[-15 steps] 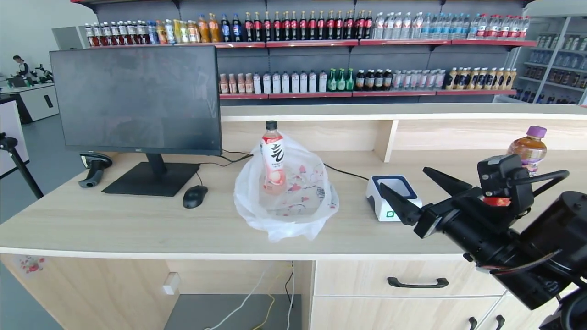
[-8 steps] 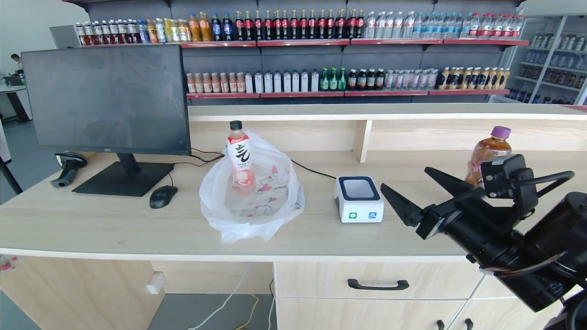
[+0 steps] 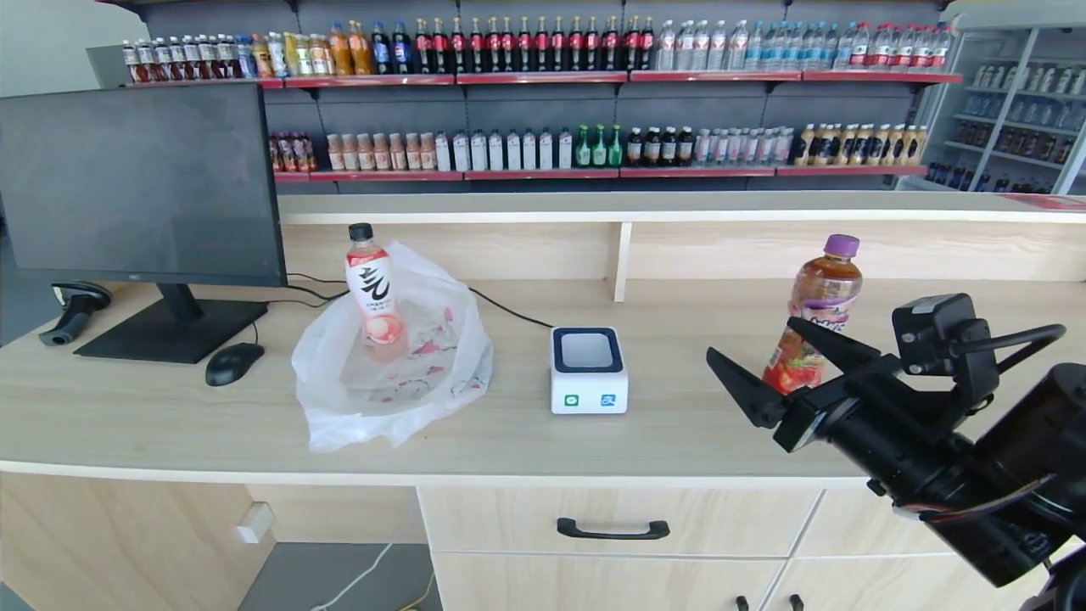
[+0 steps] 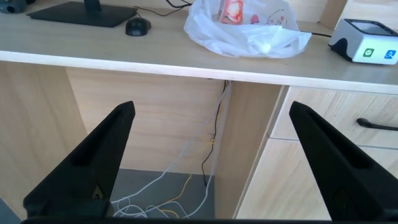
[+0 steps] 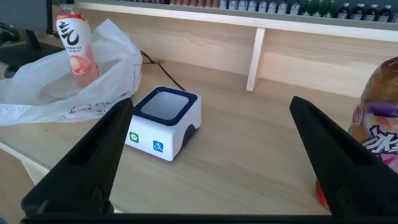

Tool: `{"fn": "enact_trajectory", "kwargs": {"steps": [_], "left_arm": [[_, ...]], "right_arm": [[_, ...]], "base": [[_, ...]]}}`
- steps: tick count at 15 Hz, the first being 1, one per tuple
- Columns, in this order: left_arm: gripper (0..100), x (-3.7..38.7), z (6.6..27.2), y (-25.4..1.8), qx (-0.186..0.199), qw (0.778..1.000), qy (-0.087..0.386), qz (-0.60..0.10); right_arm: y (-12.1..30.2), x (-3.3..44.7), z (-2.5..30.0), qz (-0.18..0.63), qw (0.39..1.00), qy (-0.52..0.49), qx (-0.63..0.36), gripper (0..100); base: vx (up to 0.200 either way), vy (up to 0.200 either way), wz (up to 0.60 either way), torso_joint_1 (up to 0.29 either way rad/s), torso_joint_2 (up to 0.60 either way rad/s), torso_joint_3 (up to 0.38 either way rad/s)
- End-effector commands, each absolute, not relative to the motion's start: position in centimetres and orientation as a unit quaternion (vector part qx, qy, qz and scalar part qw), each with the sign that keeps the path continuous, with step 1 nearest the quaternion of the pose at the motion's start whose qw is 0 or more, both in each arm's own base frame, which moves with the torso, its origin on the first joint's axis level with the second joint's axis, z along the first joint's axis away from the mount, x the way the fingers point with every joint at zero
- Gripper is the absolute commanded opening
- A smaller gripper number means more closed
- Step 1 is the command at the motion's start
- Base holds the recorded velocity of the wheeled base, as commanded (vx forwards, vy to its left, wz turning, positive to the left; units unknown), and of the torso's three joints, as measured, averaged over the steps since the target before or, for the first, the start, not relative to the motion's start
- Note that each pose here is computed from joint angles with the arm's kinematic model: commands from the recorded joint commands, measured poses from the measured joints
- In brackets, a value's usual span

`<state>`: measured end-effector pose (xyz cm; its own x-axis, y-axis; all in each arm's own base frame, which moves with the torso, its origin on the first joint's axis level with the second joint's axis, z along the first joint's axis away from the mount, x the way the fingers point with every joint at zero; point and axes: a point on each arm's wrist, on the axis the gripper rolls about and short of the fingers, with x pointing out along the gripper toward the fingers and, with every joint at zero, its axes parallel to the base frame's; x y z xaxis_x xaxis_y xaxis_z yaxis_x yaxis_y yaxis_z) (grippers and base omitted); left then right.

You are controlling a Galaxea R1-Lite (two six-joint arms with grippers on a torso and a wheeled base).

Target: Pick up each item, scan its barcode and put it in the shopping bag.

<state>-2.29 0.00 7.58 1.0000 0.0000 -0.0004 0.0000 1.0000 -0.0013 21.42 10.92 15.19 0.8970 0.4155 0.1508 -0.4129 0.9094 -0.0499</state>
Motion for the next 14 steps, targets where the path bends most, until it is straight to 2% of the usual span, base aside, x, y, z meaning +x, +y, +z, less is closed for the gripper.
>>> {"fn": "enact_trajectory", "kwargs": {"steps": [1,8,14], "left_arm": [[100,-2.3,7.6,0.0,-0.001,1.000,0.000,0.000],[100,-2.3,7.6,0.0,-0.002,1.000,0.000,0.000],[100,-2.3,7.5,0.0,-0.001,1.000,0.001,0.000]], "right_arm": [[10.9,21.3,15.2,0.213,0.974,-0.080,-0.008,100],[10.4,21.0,14.6,0.207,0.976,-0.065,-0.012,100],[10.2,20.6,13.4,0.208,0.977,-0.037,-0.018,100]], "base": [[0.000,-0.200,0.00,0.002,0.01,0.007],[0.000,-0.200,0.00,0.002,0.01,0.001],[0.000,0.000,0.00,0.000,0.00,0.000]]}}
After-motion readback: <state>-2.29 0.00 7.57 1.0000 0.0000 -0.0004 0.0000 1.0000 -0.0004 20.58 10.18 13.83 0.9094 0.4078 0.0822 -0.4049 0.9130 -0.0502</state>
